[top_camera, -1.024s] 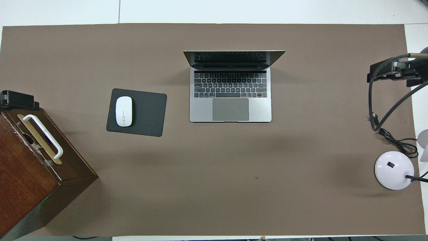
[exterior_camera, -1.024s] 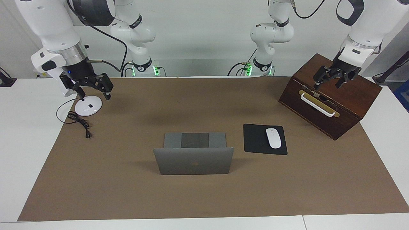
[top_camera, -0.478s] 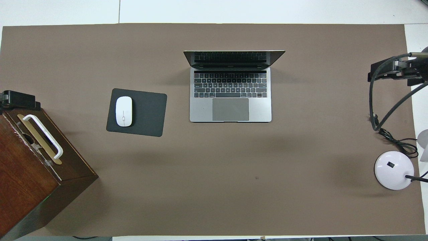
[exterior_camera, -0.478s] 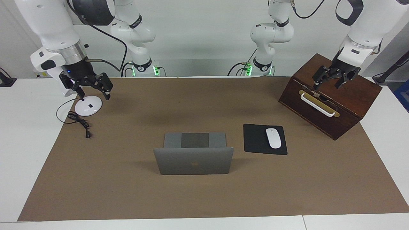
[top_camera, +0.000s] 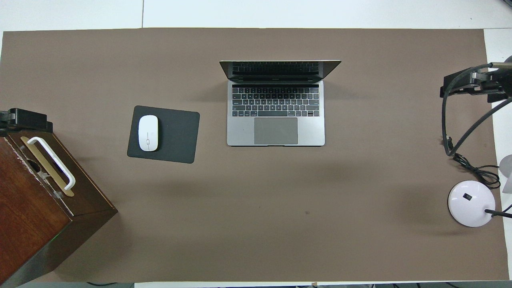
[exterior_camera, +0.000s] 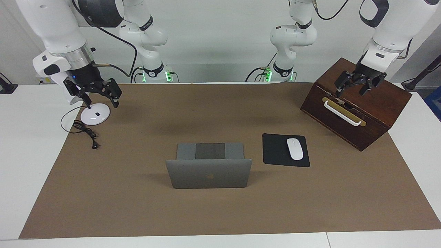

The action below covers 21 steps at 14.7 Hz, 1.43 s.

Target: Close laptop with both arms

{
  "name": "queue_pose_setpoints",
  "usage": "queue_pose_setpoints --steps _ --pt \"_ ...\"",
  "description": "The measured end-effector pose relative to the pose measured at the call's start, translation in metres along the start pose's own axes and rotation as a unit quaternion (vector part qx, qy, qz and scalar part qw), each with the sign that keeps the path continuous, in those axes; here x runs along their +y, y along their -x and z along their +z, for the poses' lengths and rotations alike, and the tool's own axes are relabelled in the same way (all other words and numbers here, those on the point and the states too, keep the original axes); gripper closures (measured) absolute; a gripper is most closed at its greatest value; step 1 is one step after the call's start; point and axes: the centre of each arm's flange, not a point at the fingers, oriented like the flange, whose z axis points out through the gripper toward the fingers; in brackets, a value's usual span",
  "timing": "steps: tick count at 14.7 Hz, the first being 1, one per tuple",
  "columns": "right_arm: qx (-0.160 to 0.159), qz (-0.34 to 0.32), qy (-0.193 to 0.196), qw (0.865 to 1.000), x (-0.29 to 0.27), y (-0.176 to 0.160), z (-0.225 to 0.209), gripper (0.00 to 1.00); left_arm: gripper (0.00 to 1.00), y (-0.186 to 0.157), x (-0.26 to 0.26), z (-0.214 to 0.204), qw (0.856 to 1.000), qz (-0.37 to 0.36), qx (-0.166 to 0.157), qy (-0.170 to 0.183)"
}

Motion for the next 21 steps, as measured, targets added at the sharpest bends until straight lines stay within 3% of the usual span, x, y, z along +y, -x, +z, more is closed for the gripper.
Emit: queue_pose_setpoints --steps 2,6,9,10,12,14,18,19,20,21 --pt "0.004 -0.001 0.002 1.0 0.001 -0.001 -0.001 0.0 0.0 0.0 0.0 0.0 1.0 0.0 -0.001 0.0" --pt "0.052 -0.02 0.002 0.998 0.0 -0.023 -0.003 0.0 0.0 0.0 0.0 0.0 1.0 0.0 -0.001 0.0" --pt "0.067 -0.026 0.001 0.997 -0.002 -0.04 0.007 0.0 0.0 0.0 -0.001 0.0 1.0 -0.001 -0.001 0.0" --pt "0.074 -0.029 0.001 0.997 -0.002 -0.045 0.01 0.07 0.0 0.0 -0.001 0.0 1.0 -0.001 -0.001 0.0" --pt "0.087 -0.035 0.002 0.996 -0.003 -0.053 0.015 0.3 0.19 0.0 -0.002 0.0 1.0 -0.002 0.0 0.0" --pt "0.09 -0.038 0.002 0.995 -0.003 -0.057 0.019 0.34 0.46 -0.001 -0.002 -0.001 1.0 -0.002 0.004 0.0" --pt "0.097 -0.045 0.002 0.994 -0.003 -0.059 0.017 0.8 0.92 -0.005 0.0 -0.004 1.0 0.001 0.024 0.0" --pt "0.098 -0.046 0.002 0.994 -0.004 -0.059 0.016 0.92 0.99 -0.005 0.0 -0.003 1.0 0.001 0.026 0.0" --pt "0.098 -0.047 0.002 0.994 -0.003 -0.059 0.016 0.99 0.99 -0.006 0.001 -0.002 1.0 0.001 0.029 0.0" --pt "0.098 -0.05 0.003 0.994 -0.004 -0.059 0.016 0.99 0.99 -0.008 0.001 0.0 0.999 0.001 0.036 0.0"
